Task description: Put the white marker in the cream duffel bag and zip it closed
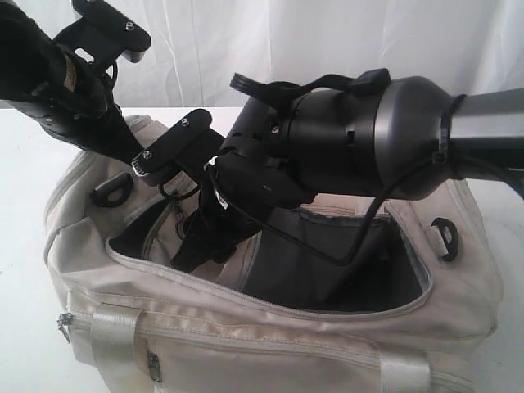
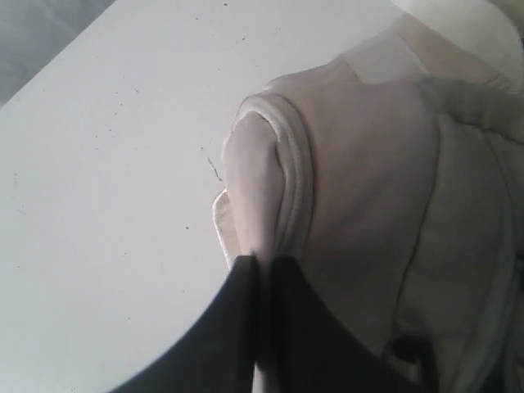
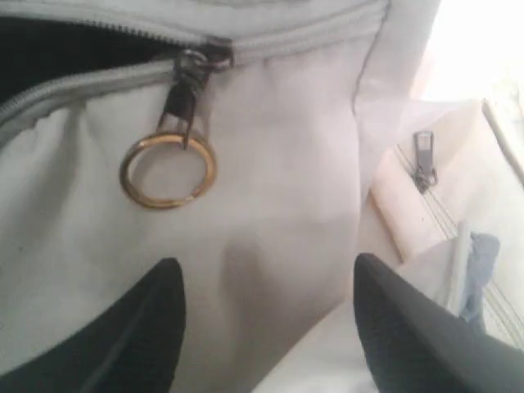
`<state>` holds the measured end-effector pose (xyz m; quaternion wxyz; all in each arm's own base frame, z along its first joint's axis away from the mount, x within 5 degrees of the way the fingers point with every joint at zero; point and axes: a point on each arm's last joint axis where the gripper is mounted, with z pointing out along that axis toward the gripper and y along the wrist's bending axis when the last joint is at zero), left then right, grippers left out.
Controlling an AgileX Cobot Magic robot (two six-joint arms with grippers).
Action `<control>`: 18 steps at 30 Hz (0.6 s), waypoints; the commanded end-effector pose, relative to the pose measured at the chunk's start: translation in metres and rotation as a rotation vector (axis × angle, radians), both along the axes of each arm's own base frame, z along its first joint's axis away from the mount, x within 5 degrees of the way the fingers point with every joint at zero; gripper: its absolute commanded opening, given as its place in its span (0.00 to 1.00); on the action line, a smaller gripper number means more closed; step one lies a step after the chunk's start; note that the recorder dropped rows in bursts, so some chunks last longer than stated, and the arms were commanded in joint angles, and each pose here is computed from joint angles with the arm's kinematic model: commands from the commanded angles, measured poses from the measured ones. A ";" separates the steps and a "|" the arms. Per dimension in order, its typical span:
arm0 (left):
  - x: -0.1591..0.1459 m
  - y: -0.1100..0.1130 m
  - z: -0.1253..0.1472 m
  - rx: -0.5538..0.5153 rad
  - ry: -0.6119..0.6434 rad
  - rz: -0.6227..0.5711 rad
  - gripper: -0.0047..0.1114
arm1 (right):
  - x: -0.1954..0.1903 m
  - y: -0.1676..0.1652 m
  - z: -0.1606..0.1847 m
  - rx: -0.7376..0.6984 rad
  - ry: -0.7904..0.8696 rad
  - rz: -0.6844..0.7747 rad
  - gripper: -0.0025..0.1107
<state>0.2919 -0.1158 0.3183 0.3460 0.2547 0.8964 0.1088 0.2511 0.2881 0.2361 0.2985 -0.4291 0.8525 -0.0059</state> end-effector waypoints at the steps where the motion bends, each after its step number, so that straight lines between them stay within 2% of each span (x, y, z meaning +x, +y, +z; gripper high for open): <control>1: -0.001 -0.005 0.006 -0.062 -0.030 0.001 0.04 | -0.002 -0.003 0.010 0.010 -0.024 -0.016 0.52; 3: 0.000 -0.004 0.006 -0.053 -0.035 -0.001 0.04 | -0.003 -0.004 0.017 0.038 -0.035 -0.018 0.52; 5: -0.001 -0.004 0.007 -0.053 -0.038 -0.001 0.10 | -0.004 -0.005 0.021 0.054 -0.041 -0.024 0.52; 11: -0.006 0.000 0.015 -0.055 -0.056 0.002 0.42 | -0.005 -0.007 0.025 0.057 -0.045 -0.026 0.52; 14: -0.010 0.003 0.020 -0.045 -0.060 0.011 0.48 | -0.005 -0.007 0.025 0.067 -0.038 -0.032 0.52; 18: -0.016 0.009 0.028 -0.018 -0.086 0.018 0.48 | -0.007 -0.004 0.025 0.091 -0.026 -0.033 0.52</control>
